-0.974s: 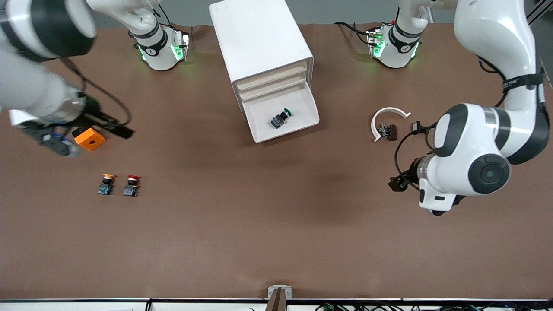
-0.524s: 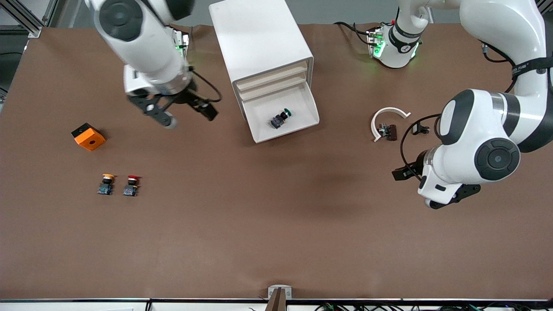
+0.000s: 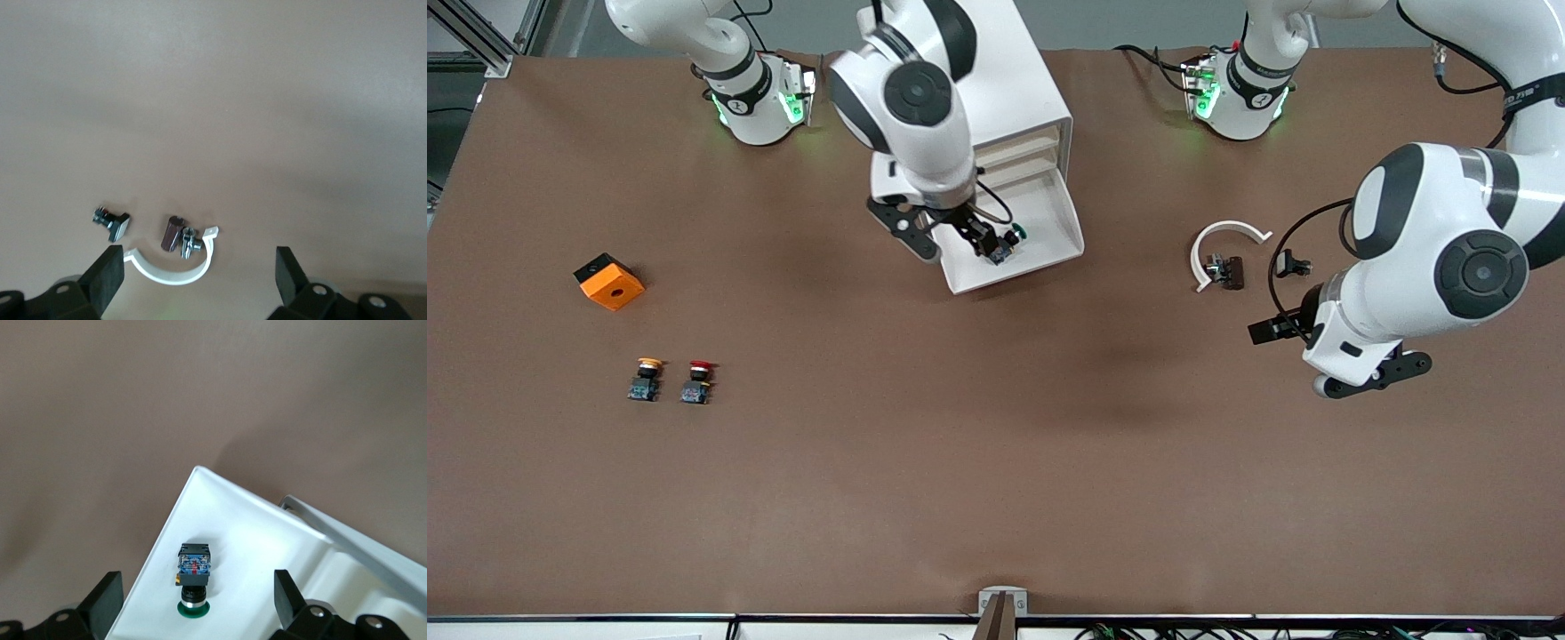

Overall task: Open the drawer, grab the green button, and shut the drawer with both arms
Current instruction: 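Lower the right gripper into the drawer over the green button, then grasp the green button with the right gripper while the left gripper approaches, then carry the button with the right gripper while the left gripper pushes drawer shut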

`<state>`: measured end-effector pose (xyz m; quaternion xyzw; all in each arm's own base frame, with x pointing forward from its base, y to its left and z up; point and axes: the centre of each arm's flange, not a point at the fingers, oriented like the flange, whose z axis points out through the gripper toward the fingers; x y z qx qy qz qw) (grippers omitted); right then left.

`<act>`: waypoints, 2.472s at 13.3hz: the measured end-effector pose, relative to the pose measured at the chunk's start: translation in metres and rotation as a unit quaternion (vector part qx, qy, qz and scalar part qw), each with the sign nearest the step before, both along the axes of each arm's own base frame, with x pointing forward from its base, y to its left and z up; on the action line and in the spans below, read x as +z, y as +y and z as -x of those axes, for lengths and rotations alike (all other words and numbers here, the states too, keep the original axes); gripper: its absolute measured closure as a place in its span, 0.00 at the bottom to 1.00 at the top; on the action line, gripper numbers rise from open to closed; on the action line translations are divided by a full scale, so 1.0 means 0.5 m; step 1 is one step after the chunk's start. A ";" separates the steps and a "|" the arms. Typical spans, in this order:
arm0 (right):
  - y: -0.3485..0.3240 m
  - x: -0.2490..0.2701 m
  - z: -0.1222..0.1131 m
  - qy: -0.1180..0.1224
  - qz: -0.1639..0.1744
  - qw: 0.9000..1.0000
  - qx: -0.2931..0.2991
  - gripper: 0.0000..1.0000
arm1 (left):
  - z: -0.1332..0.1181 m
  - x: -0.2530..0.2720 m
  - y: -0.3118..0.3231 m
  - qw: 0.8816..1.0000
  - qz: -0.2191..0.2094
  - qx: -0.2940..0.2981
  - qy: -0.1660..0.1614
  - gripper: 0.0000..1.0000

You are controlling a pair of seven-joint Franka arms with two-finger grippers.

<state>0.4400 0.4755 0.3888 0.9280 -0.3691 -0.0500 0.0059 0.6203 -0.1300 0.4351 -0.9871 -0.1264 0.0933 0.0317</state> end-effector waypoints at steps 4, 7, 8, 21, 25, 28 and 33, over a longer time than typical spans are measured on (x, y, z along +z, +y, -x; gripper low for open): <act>0.053 -0.101 0.029 0.001 0.014 1.000 0.021 0.00 | 0.049 -0.083 0.007 1.000 0.006 -0.015 -0.013 0.00; 0.060 -0.130 0.029 -0.004 0.020 0.999 0.027 0.00 | 0.069 -0.133 -0.012 0.998 0.015 -0.049 -0.023 0.00; 0.062 -0.141 0.029 -0.005 0.021 0.999 0.029 0.00 | 0.078 -0.153 -0.019 0.998 0.016 -0.055 -0.024 0.00; 0.117 -0.223 0.066 -0.004 0.033 0.998 0.057 0.00 | 0.143 -0.269 -0.166 0.997 0.042 -0.064 -0.017 0.00; 0.116 -0.227 0.066 -0.004 0.035 0.998 0.058 0.00 | 0.144 -0.263 -0.182 0.998 0.046 -0.049 -0.020 0.00; 0.118 -0.225 0.065 -0.005 0.034 0.998 0.058 0.14 | 0.143 -0.260 -0.186 0.998 0.046 -0.038 -0.021 0.00; 0.122 -0.230 0.071 -0.004 0.035 0.998 0.059 0.24 | 0.146 -0.262 -0.193 0.998 0.045 -0.035 -0.020 0.00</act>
